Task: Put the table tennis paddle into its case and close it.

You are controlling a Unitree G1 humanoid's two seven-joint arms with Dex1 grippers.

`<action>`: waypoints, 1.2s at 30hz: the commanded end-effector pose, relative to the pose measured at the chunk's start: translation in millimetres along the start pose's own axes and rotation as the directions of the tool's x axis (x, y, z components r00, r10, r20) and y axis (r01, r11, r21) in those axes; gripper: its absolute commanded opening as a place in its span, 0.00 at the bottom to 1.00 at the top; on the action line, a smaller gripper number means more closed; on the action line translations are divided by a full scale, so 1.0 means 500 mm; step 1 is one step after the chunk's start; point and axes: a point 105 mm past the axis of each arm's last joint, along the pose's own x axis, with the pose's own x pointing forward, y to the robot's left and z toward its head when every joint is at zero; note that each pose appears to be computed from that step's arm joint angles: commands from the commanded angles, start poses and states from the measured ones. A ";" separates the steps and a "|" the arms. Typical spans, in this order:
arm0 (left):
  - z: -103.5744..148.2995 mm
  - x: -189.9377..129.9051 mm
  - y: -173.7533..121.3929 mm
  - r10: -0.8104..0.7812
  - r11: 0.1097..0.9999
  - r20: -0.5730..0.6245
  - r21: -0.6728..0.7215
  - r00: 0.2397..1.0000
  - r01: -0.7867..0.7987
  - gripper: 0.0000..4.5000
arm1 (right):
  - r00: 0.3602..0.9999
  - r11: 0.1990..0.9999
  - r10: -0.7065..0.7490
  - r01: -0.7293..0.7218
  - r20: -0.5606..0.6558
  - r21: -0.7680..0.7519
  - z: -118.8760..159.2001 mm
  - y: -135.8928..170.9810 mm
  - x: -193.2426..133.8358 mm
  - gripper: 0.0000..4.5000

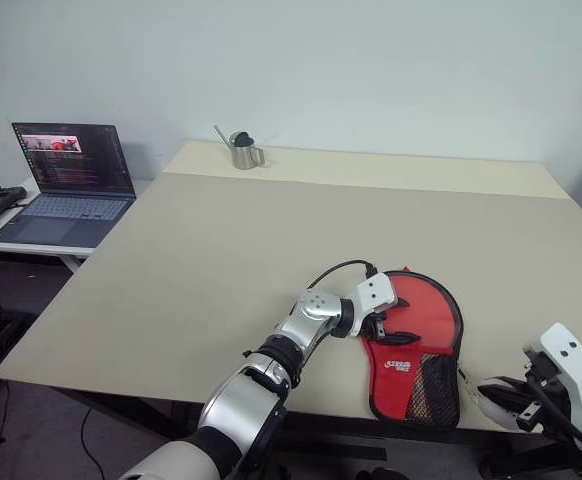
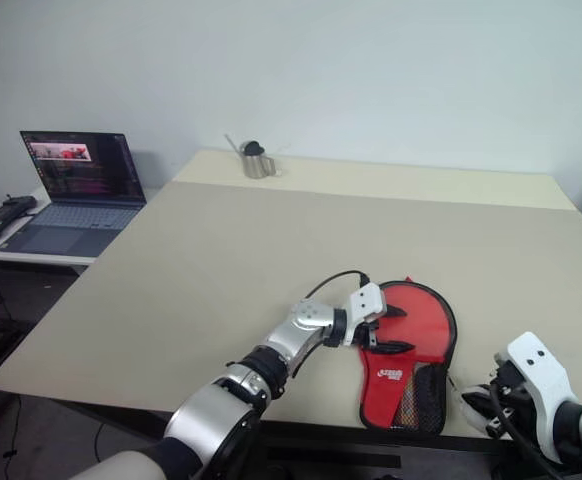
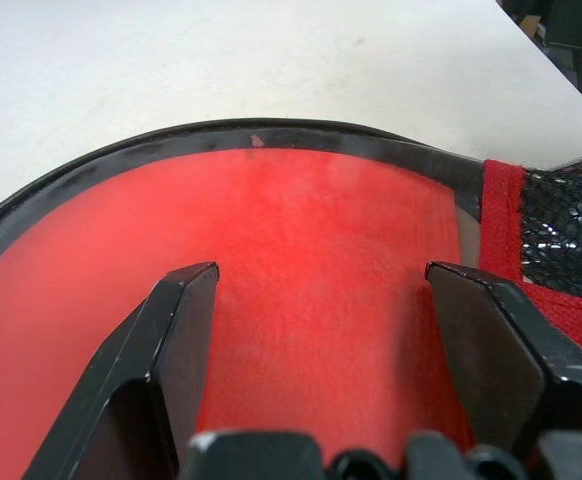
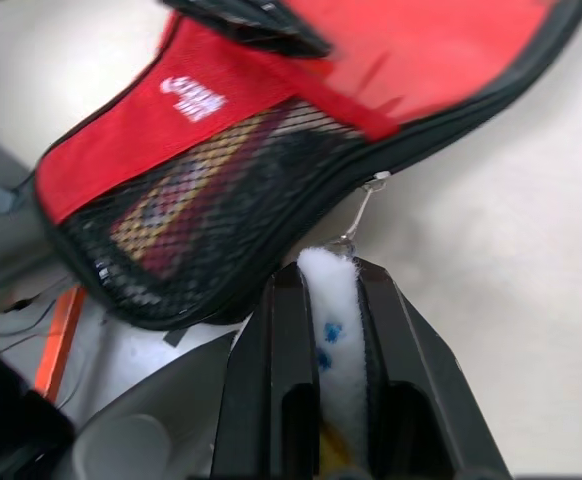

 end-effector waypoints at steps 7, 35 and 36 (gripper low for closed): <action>-0.023 0.015 -0.022 -0.034 0.999 -0.046 -0.015 0.998 0.033 0.80 | 0.975 0.975 0.218 -0.219 -0.046 -0.021 -0.032 0.093 -0.014 0.03; -0.019 0.024 -0.029 -0.040 0.999 -0.037 -0.014 0.999 0.040 0.80 | 0.943 0.960 0.281 -0.276 0.178 -0.049 0.027 0.156 0.015 0.62; -0.019 0.024 -0.029 -0.040 0.999 -0.037 -0.014 0.999 0.039 0.80 | 0.935 0.954 0.300 -0.294 0.187 -0.059 0.034 0.160 0.011 0.69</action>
